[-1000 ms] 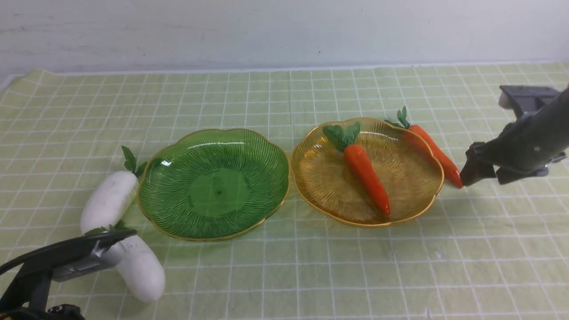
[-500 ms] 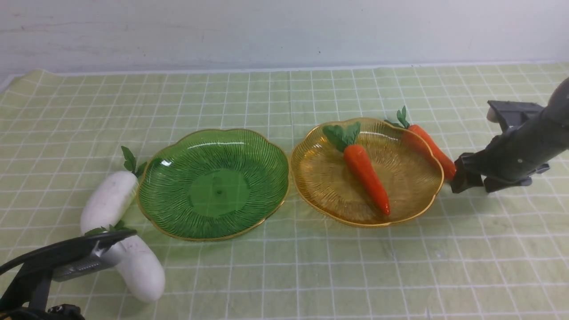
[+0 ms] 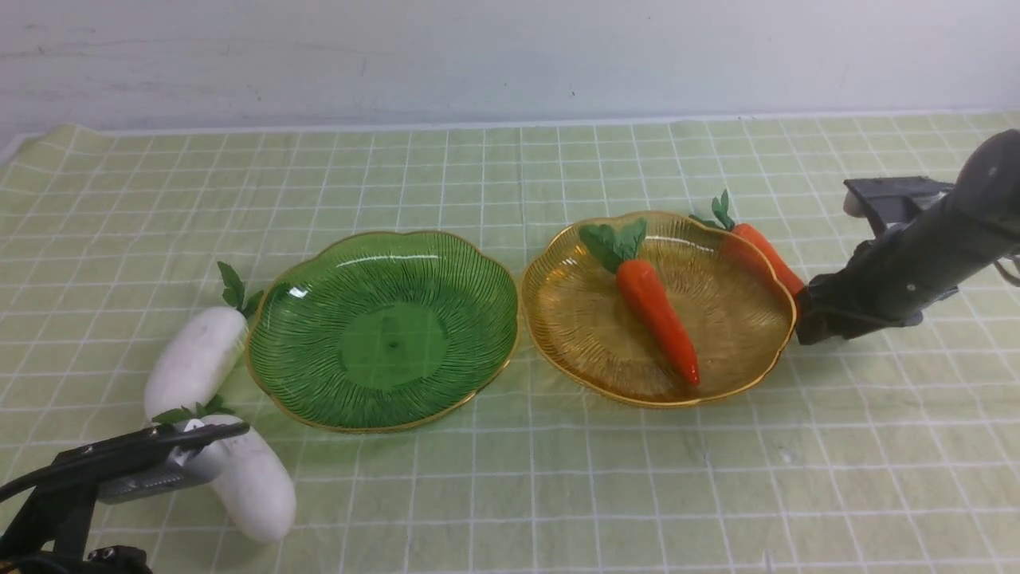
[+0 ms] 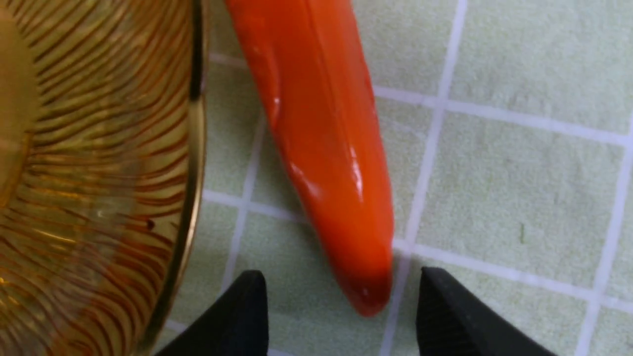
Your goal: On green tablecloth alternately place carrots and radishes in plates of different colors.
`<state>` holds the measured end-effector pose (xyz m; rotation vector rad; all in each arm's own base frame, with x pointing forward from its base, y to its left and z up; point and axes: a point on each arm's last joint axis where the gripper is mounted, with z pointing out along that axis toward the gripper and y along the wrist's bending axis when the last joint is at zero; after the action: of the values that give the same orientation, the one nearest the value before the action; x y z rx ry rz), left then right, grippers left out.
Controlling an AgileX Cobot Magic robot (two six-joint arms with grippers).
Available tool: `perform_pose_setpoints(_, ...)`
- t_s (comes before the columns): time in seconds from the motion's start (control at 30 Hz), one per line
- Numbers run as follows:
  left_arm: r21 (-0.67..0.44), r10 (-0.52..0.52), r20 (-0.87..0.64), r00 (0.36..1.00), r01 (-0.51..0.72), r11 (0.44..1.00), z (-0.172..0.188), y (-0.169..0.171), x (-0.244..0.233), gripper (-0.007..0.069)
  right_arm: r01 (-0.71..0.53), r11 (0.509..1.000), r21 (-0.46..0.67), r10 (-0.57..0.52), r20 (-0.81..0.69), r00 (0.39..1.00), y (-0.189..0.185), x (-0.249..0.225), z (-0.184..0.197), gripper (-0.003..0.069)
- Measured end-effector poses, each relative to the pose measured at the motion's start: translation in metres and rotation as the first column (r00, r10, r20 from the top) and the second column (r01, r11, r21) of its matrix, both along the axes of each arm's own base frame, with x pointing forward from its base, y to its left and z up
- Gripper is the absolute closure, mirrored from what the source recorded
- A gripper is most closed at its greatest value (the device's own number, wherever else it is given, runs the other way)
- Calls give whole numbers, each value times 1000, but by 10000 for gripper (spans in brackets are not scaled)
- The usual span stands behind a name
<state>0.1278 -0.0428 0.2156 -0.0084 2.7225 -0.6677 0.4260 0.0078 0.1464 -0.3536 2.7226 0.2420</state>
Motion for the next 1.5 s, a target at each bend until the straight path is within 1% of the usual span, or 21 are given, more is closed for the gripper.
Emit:
perform_pose_setpoints(0.07,0,0,0,1000,0,1000,0,0,0,631,-17,1000,-7,17,3,1000,1,0,0,309)
perform_pose_setpoints(0.23,1,-2,1,1000,2,1000,0,0,0,631,-59,997,-54,60,2,998,0,-1,-1,458)
perform_pose_setpoints(0.27,1,-2,1,1000,2,1000,0,0,0,631,-59,997,-56,60,2,998,0,-1,-1,471)
perform_pose_setpoints(0.3,1,-2,1,1000,2,1000,0,0,0,631,-58,996,-74,58,-3,998,-2,-1,-1,525)
perform_pose_setpoints(0.33,1,-2,1,1000,2,1000,0,0,0,631,-53,995,-88,53,-5,999,-3,-1,0,558)
perform_pose_setpoints(0.37,1,-2,1,1000,2,1000,0,0,0,631,-52,994,-91,52,-4,999,-3,-1,0,564)
perform_pose_setpoints(0.4,1,-2,1,1000,2,1000,0,0,0,631,-40,992,-119,40,-4,999,-6,-2,4,608)
perform_pose_setpoints(0.43,1,-2,1,1000,2,1000,0,0,0,631,-38,992,-122,38,-5,999,-6,-2,4,619)
perform_pose_setpoints(0.5,1,-2,1,1000,2,1000,0,0,0,631,-15,985,-174,18,18,1000,-11,-5,20,657)
perform_pose_setpoints(0.6,1,-2,1,1000,2,1000,0,0,0,631,26,974,-224,-9,77,997,-16,-8,45,671)
perform_pose_setpoints(0.63,1,-2,1,1000,2,1000,0,0,0,631,53,969,-239,-27,111,993,-19,-11,60,671)
perform_pose_setpoints(0.67,1,-2,1,1000,2,1000,0,0,0,631,54,969,-239,-27,115,993,-19,-12,62,671)
perform_pose_setpoints(0.7,1,-2,1,1000,2,1000,0,0,0,631,74,967,-243,-39,144,989,-19,-15,75,671)
perform_pose_setpoints(0.77,1,-2,1,1000,2,1000,0,0,0,631,92,968,-235,-54,163,985,-19,-19,88,673)
perform_pose_setpoints(0.83,1,-2,1,1000,2,1000,0,0,0,631,100,971,-219,-65,162,985,-18,-22,92,673)
perform_pose_setpoints(0.93,1,-2,1,1000,2,1000,0,0,0,631,106,978,-179,-83,130,988,-16,-21,85,673)
perform_pose_setpoints(1.07,1,-2,1,1000,2,1000,0,0,0,631,109,985,-133,-101,61,993,-12,-16,62,655)
perform_pose_setpoints(1.17,1,-2,1,1000,2,1000,0,0,0,631,116,989,-92,-116,8,993,-9,-12,41,580)
perform_pose_setpoints(1.2,1,-2,1,1000,2,1000,0,0,0,631,111,990,-82,-112,-1,994,-8,-11,37,536)
perform_pose_setpoints(1.37,1,-2,1,1000,2,1000,0,0,0,631,81,995,-61,-82,-1,997,-5,-6,23,385)
perform_pose_setpoints(1.5,1,-2,1,1000,2,1000,0,0,0,631,60,997,-53,-59,28,998,-4,-1,17,318)
